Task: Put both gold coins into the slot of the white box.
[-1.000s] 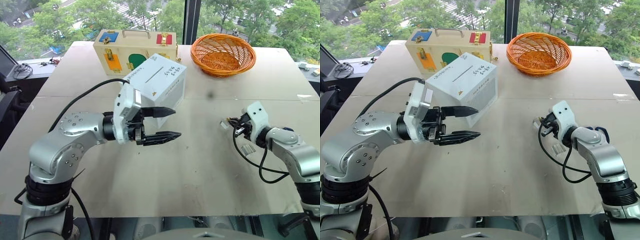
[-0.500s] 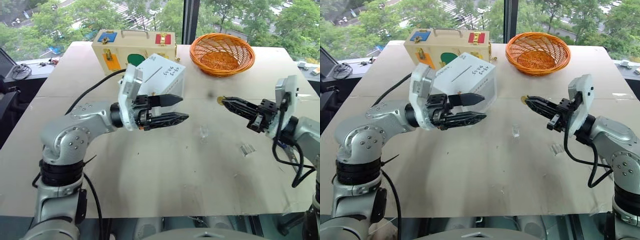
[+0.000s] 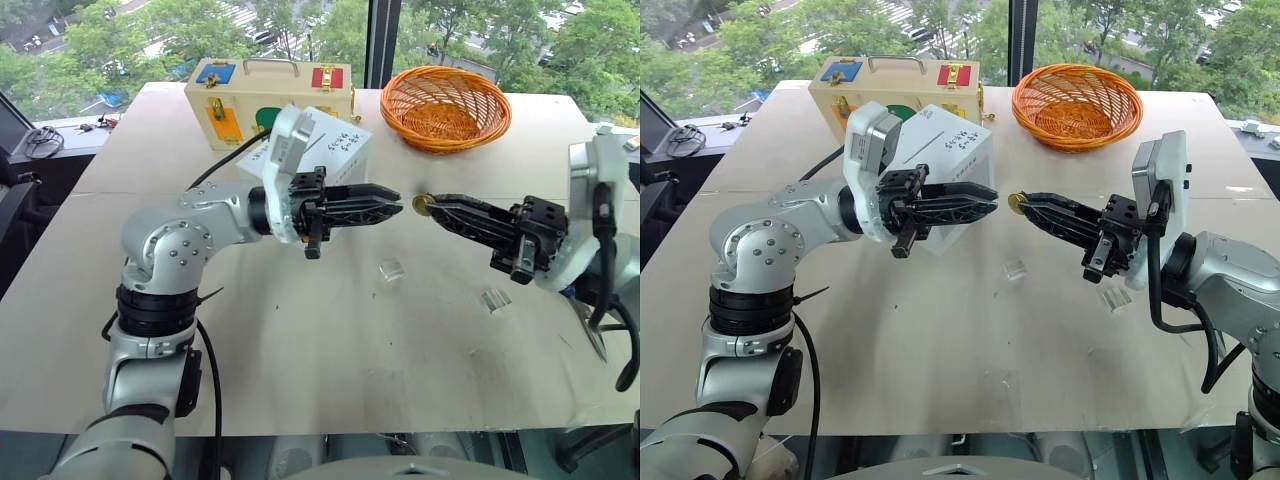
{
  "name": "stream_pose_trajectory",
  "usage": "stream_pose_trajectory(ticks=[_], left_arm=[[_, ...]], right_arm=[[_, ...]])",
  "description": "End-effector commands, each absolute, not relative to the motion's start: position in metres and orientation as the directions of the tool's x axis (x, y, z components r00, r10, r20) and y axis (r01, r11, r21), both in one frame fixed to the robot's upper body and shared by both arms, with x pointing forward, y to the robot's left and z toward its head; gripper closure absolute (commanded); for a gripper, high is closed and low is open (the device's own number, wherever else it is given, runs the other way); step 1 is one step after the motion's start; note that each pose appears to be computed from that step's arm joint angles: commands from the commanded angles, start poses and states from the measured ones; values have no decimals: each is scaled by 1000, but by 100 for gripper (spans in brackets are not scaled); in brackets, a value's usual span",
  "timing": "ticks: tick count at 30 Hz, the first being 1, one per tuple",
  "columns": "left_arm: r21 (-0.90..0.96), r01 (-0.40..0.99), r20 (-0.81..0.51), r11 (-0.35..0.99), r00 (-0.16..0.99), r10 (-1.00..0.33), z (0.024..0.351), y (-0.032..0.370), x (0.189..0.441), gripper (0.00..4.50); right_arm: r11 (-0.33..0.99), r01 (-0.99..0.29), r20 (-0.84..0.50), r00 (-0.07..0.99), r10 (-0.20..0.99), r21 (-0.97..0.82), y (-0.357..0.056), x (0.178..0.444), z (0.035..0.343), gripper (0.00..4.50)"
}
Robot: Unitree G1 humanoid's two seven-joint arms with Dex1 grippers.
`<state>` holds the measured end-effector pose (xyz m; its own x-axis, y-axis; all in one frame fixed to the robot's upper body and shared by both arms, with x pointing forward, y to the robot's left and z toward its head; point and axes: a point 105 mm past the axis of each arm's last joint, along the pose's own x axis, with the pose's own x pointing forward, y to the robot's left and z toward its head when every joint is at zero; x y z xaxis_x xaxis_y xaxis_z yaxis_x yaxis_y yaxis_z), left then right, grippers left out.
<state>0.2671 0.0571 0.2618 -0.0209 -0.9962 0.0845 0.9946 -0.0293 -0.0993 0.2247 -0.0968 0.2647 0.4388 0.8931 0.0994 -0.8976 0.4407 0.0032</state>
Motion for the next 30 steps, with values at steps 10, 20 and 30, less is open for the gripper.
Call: stream_pose_trajectory(ticks=[10,20,30], left_arm=[[-75,991,89,-107,-100,-991,266,54,259,361],[-87,986,107,-145,-136,-985,268,49,255,443],[-105,978,114,-178,-166,-980,269,51,250,443]], right_arm=[[400,-916,115,395,911,-22,-89,214,271,450],[386,-922,114,382,917,-18,-86,213,271,450],[373,-928,110,370,923,-9,-82,211,269,450]])
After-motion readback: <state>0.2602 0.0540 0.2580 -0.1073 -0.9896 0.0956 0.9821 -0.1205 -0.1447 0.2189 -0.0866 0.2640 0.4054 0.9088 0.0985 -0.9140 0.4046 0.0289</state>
